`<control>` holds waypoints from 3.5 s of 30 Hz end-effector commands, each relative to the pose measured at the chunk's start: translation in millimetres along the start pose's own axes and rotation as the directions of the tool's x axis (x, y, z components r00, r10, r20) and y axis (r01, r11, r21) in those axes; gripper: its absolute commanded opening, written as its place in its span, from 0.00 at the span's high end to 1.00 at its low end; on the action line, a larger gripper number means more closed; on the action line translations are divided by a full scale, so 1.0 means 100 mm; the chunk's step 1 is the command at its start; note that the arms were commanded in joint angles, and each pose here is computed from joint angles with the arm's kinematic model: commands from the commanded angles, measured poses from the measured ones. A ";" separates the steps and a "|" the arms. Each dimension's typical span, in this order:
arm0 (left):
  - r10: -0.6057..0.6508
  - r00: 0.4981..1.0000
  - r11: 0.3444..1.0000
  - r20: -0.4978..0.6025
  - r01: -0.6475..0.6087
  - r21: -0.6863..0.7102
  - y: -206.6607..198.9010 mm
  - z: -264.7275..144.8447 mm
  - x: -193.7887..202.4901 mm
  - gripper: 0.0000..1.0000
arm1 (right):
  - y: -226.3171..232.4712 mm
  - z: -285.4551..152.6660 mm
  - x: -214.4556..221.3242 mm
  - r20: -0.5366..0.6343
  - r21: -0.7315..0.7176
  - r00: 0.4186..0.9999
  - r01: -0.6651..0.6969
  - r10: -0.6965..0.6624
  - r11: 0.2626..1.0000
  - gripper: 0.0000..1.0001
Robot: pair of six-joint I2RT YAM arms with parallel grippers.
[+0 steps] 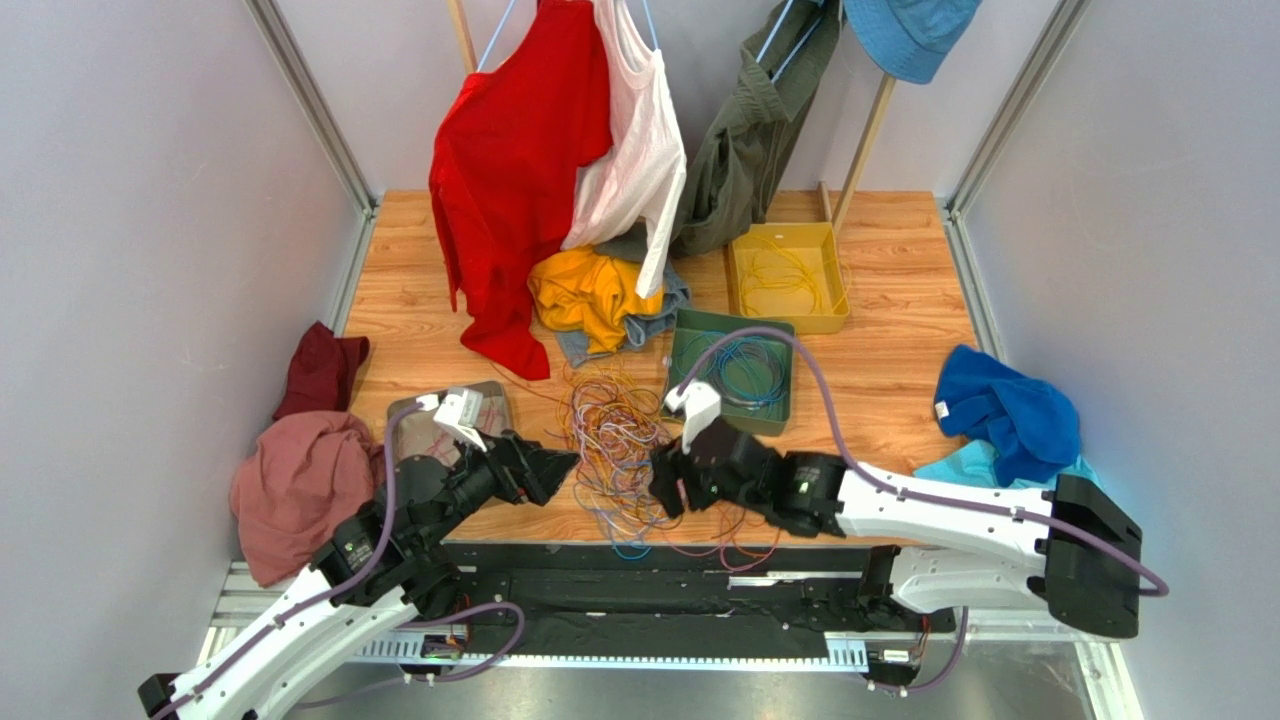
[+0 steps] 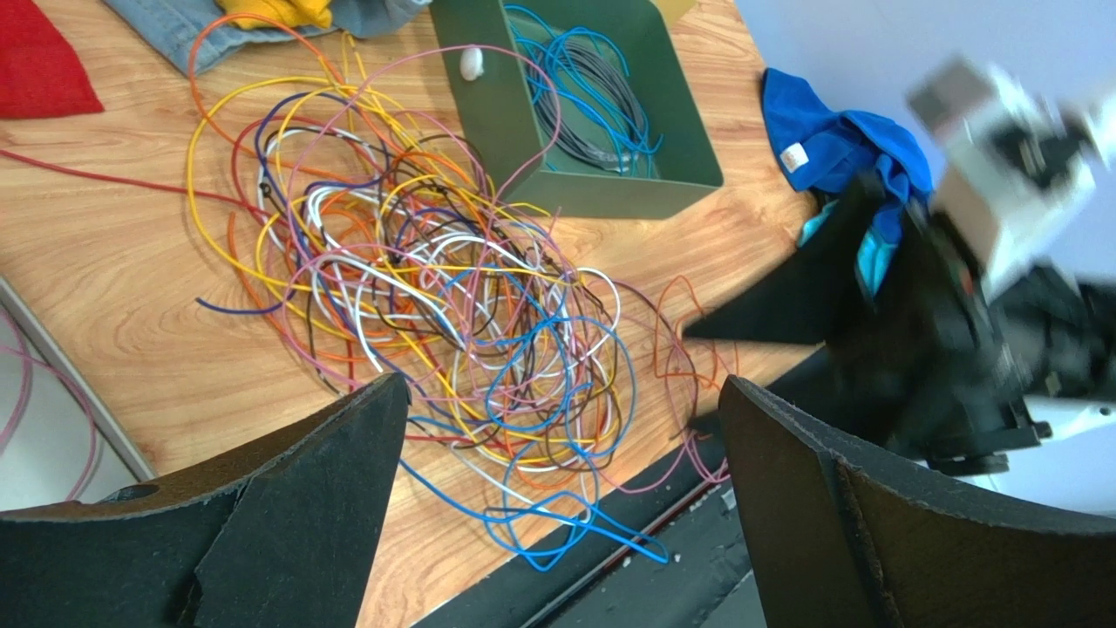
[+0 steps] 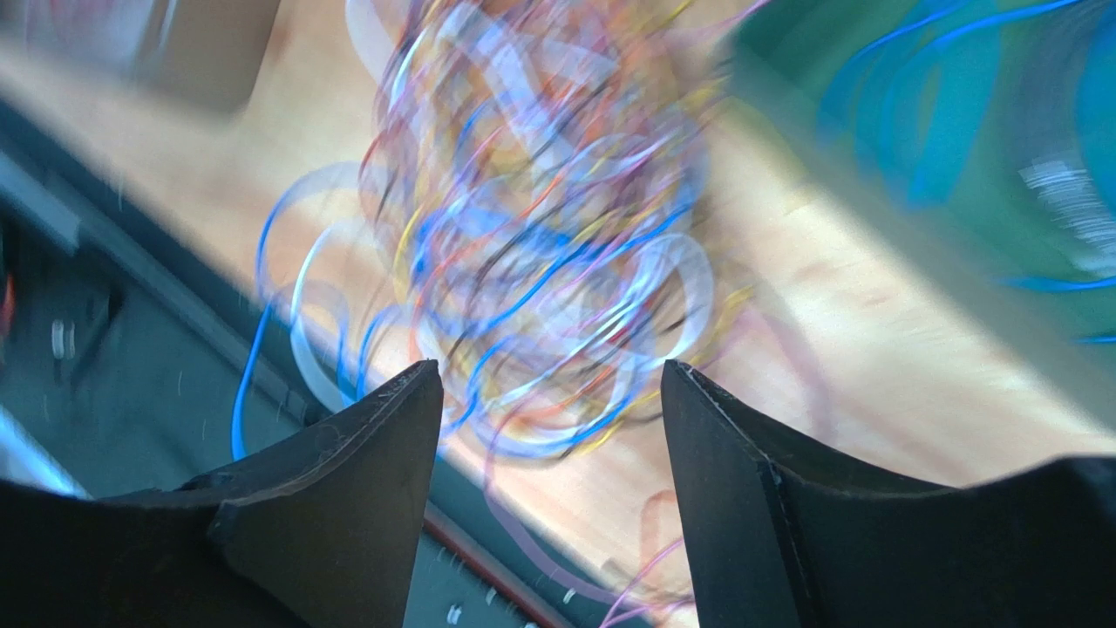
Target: Untangle the cables
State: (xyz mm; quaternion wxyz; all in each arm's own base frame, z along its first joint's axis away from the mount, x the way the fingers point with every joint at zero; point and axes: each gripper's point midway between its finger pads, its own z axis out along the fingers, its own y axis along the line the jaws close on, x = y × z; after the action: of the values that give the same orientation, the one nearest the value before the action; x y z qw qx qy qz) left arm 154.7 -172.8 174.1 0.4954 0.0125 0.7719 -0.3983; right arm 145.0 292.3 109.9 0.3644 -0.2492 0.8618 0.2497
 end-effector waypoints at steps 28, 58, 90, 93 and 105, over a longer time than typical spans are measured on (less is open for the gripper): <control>-0.001 0.998 1.000 0.063 0.001 -0.007 -0.07 -0.12 -0.24 0.03 | 0.86 -1.18 -1.18 0.384 -0.126 0.917 0.165 -0.105 0.978 1.00; -0.033 0.999 0.999 -0.001 0.033 -0.024 -0.09 0.09 -0.12 0.02 | 0.03 -2.06 -2.33 0.550 0.051 0.835 -0.032 -0.001 0.998 1.00; -0.101 0.995 0.976 0.026 0.104 -0.193 0.32 -0.14 -0.01 0.03 | -1.69 -0.31 -1.64 0.368 0.308 0.901 -0.350 0.228 0.885 1.00; -0.104 0.994 0.975 0.018 0.105 -0.193 0.32 -0.11 0.01 0.03 | -1.74 -0.12 -1.44 0.308 0.317 0.916 -0.352 0.256 0.880 1.00; -0.072 0.997 0.975 -0.002 0.070 -0.209 0.31 -0.09 -0.02 0.03 | -0.60 -0.28 -1.39 0.245 0.148 0.963 -0.149 0.110 0.978 0.38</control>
State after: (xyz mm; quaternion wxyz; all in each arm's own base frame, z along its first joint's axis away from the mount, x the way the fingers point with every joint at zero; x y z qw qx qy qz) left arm 158.9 -145.4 143.1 0.4627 -0.0698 0.8201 -0.3293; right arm 281.4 236.1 156.8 0.4093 -0.0790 0.8874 0.1970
